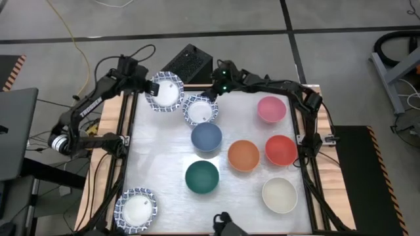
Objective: Nest bowls inside each other
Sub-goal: Stack the white bowl on top of the other white bowl
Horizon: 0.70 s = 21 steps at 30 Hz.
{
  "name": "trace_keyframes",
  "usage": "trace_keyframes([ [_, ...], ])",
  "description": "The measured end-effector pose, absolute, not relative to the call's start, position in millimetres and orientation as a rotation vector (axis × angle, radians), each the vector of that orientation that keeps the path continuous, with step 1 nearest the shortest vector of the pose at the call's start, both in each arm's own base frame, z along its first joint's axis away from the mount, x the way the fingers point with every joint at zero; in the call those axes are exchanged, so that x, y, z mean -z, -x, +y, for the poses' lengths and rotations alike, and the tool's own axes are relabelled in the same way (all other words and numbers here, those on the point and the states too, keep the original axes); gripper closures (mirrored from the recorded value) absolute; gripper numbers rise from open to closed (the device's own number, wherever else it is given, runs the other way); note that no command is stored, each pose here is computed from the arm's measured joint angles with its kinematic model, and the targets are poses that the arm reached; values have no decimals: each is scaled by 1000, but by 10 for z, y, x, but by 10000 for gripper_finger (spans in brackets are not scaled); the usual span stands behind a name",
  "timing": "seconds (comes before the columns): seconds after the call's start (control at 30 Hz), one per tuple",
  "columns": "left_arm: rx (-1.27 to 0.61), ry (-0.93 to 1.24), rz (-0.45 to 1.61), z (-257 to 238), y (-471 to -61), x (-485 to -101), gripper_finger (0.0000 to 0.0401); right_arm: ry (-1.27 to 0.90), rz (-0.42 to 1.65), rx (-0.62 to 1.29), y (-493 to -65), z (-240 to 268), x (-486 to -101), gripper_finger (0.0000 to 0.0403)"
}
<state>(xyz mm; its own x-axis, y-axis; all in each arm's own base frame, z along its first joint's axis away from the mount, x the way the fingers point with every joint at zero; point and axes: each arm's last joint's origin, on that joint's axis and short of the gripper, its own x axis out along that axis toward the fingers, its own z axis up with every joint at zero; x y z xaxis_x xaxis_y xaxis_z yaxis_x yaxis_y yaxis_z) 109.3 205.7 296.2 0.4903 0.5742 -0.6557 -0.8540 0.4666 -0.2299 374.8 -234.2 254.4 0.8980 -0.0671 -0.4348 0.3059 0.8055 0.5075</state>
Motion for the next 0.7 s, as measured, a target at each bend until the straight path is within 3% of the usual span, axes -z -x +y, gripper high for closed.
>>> trace_keyframes([
  [0.33, -895, 554, 421, 2044, -1184, -3076, 401, -530, 197, -15, -3959, -2133, -2797, 179],
  [0.7, -871, 528, 396, 2025, -1263, -3104, 401, -521, 95, 55, -4027, -2069, -2890, 179],
])
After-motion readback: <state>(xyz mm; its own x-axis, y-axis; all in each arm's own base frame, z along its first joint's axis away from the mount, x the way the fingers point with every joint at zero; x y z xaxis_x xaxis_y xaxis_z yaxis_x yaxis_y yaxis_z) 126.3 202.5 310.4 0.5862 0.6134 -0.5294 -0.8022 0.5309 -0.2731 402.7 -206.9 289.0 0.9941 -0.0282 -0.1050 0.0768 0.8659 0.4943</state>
